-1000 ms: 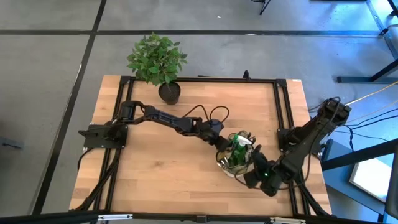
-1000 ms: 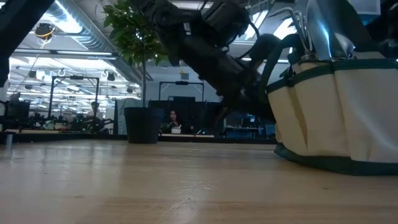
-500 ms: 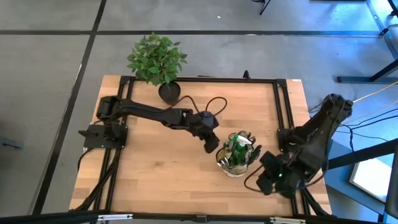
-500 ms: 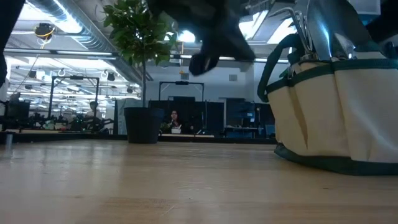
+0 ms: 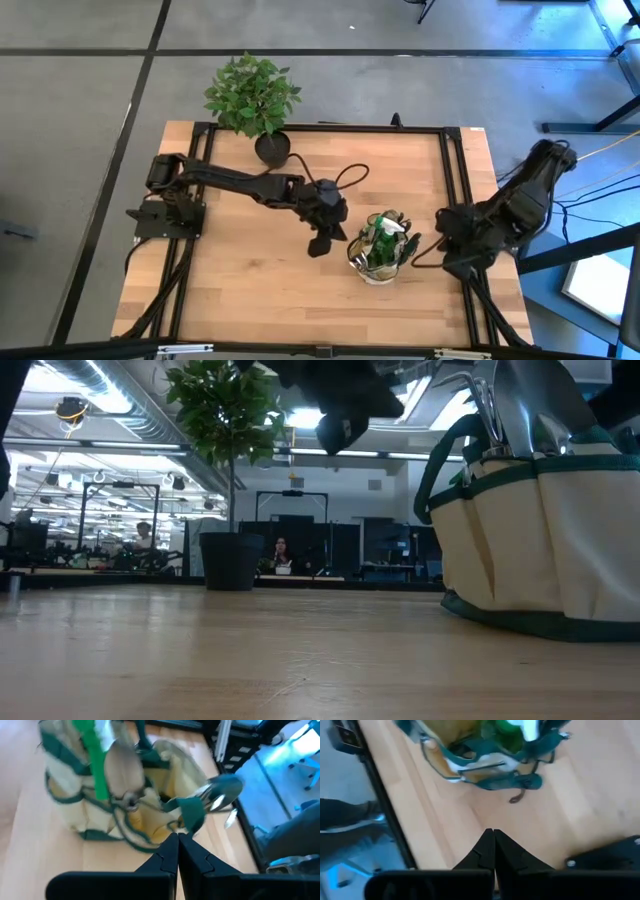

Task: Pick & Place Garden tools in Gardening bag
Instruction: Adjust the brown gardening bag on the table

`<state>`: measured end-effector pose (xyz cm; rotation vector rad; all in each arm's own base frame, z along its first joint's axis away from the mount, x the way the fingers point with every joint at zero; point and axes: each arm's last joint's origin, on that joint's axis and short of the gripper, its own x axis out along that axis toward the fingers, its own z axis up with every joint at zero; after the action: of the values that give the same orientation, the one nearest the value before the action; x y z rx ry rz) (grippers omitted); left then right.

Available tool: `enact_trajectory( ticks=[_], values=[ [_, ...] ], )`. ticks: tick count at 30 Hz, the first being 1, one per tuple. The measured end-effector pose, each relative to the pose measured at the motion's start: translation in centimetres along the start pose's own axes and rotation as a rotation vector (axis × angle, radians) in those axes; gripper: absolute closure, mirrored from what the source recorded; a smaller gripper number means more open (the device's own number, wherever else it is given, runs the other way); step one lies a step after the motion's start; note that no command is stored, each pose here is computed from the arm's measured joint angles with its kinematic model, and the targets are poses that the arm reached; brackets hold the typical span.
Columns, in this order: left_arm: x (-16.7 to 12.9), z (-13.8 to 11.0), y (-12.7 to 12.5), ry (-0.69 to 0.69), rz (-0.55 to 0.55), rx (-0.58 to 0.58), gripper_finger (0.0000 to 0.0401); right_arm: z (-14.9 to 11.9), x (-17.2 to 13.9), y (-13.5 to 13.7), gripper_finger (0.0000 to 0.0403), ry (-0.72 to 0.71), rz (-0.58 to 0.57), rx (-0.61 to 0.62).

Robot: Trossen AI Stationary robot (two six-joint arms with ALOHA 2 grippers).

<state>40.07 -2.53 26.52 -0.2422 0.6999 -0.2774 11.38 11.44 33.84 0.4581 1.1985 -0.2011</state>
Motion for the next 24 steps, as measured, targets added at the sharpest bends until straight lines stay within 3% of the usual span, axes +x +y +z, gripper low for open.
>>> enact_trajectory(
  ticks=[7,18,24],
  values=[
    [0.1,0.6,-0.3,-0.065,0.019,-0.043,0.0400,0.4,-0.9,-1.3,0.0403,-0.053,0.015,-0.102],
    [-0.5,1.8,1.1,-0.188,0.051,-0.145,0.0400,-0.2,-6.0,-7.6,0.0403,-0.427,0.173,-0.080],
    [-0.8,2.3,1.7,-0.246,0.085,-0.203,0.0400,-1.3,-5.5,-10.6,0.0403,-0.536,0.271,-0.100]
  ],
)
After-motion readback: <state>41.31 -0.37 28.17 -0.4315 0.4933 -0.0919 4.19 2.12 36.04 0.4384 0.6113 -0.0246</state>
